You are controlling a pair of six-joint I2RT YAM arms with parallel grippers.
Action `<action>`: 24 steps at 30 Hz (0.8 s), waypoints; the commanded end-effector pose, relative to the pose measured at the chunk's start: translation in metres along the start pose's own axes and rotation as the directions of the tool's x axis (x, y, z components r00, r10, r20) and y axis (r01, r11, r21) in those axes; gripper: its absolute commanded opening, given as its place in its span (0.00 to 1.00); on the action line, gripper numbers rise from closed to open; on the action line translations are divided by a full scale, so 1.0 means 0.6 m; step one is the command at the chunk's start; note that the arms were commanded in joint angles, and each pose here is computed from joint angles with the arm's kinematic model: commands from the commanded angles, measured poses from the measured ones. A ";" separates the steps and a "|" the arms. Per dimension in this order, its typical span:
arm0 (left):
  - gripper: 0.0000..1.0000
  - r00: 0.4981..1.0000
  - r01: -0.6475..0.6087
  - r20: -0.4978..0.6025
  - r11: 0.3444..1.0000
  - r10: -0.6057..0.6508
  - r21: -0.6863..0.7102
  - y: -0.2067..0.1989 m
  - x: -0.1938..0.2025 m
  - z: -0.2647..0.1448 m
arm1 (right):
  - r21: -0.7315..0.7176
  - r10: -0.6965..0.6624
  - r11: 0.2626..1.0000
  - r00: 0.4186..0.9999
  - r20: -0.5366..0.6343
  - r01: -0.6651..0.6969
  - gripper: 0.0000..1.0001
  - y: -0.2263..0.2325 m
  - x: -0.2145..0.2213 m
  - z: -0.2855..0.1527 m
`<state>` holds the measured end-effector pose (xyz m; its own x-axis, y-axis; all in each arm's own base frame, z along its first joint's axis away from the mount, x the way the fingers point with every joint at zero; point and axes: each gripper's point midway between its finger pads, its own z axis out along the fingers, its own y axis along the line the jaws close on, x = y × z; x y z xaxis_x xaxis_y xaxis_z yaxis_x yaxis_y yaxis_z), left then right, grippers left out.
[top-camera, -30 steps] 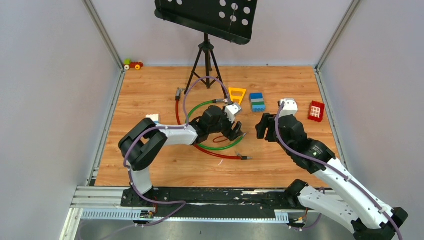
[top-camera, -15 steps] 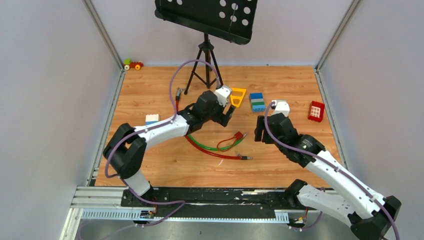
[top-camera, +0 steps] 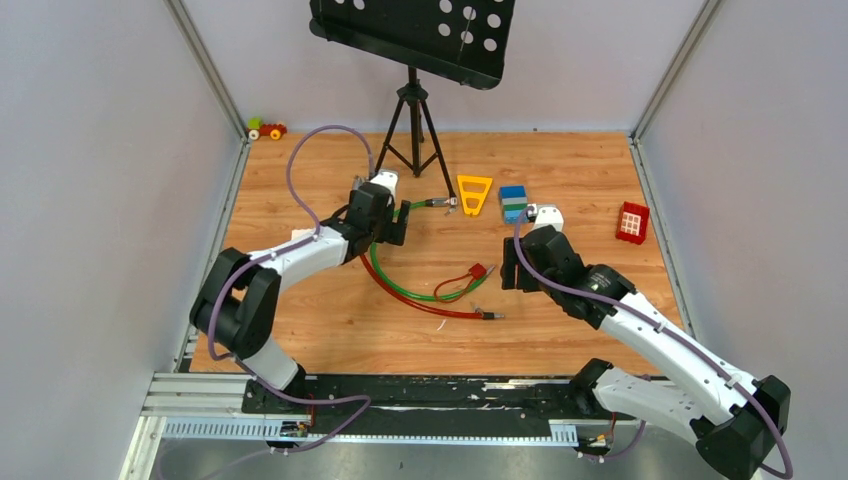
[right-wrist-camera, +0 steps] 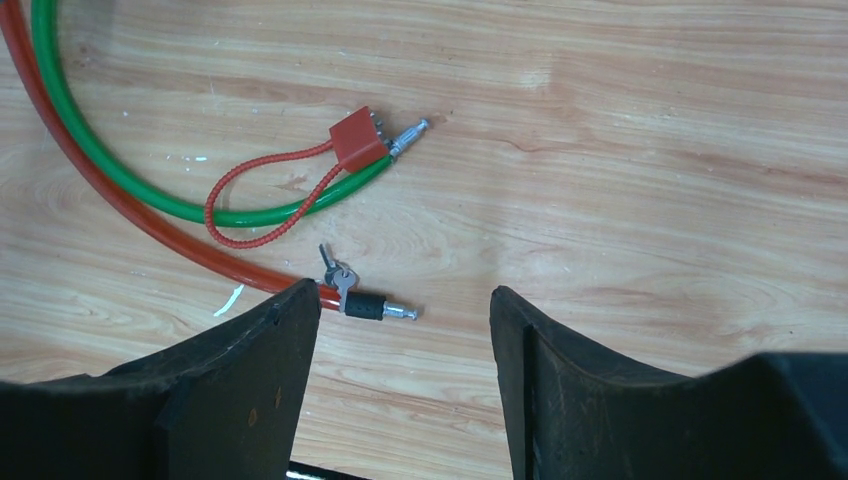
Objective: Lock with the key
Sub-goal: Move the lock to the center of the board.
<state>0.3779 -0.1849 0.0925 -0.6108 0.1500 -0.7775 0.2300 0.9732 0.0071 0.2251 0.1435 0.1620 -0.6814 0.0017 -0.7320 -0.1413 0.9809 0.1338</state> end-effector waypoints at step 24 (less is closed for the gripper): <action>0.37 0.979 0.025 -0.202 0.998 -0.014 0.050 0.024 0.079 0.135 | -0.085 -0.038 0.996 0.999 0.024 0.040 0.61 0.021 -0.010 -0.004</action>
<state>0.4274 -0.1723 0.0235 -0.7095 0.1504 -0.6885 0.2128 0.9771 -0.0059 0.2191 0.1518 0.1590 -0.6914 -0.0594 -0.7200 -0.2248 0.9648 0.1363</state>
